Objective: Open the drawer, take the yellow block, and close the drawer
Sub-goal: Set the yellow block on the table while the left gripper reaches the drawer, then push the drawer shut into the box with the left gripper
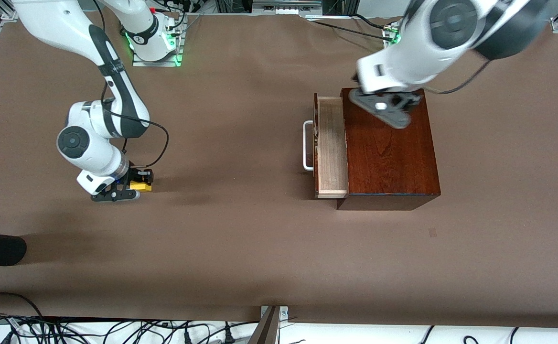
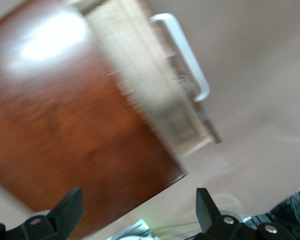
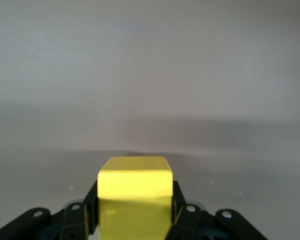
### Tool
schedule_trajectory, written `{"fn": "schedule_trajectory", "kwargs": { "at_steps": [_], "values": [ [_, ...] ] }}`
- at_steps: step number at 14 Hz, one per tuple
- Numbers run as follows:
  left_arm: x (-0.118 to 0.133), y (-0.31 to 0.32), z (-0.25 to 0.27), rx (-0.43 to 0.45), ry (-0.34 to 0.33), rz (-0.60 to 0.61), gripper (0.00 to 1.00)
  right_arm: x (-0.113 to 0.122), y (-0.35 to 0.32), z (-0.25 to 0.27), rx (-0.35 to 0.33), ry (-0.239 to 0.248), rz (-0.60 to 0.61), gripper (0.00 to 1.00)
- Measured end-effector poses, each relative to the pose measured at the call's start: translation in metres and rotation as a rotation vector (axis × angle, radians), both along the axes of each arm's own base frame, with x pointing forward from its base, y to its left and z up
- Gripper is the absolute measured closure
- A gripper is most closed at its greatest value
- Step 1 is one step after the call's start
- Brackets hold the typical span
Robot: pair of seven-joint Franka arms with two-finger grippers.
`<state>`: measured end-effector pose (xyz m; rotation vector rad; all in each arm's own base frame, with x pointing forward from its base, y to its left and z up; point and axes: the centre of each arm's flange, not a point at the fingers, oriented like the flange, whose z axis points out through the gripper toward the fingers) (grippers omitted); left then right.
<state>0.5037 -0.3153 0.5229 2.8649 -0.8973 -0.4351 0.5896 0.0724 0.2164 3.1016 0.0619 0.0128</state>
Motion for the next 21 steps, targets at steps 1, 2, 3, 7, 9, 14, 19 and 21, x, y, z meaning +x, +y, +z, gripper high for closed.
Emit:
{"fn": "schedule_trajectory", "kwargs": {
  "at_steps": [1, 2, 3, 7, 9, 14, 19, 21],
  "values": [
    [0.005, -0.026, -0.013, -0.028, 0.018, -0.038, 0.00, -0.008, -0.001, -0.016, -0.001, 0.002, -0.030, 0.44],
    [0.014, -0.047, -0.027, -0.056, 0.033, -0.062, 0.00, -0.012, -0.001, -0.021, -0.001, 0.000, -0.042, 0.44],
    [0.026, -0.065, -0.042, -0.090, 0.037, -0.077, 0.00, -0.012, -0.001, -0.020, 0.000, -0.003, -0.050, 0.44],
    [0.050, -0.120, -0.095, -0.252, -0.045, -0.225, 0.00, -0.012, -0.001, -0.020, 0.000, -0.004, -0.053, 0.44],
    [0.046, -0.141, -0.116, -0.285, -0.084, -0.391, 0.00, -0.012, -0.001, -0.017, 0.002, -0.009, -0.050, 0.38],
    [0.029, -0.161, -0.174, -0.276, -0.076, -0.763, 0.00, 0.010, 0.008, 0.078, 0.019, -0.051, 0.002, 0.00],
    [-0.027, -0.194, -0.221, -0.107, -0.056, -0.987, 0.00, 0.026, 0.022, 0.240, 0.029, -0.043, 0.085, 0.00],
    [-0.033, -0.193, -0.237, -0.096, -0.059, -1.006, 0.00, 0.020, 0.026, 0.284, 0.033, -0.054, 0.113, 0.00]
  ]
}}
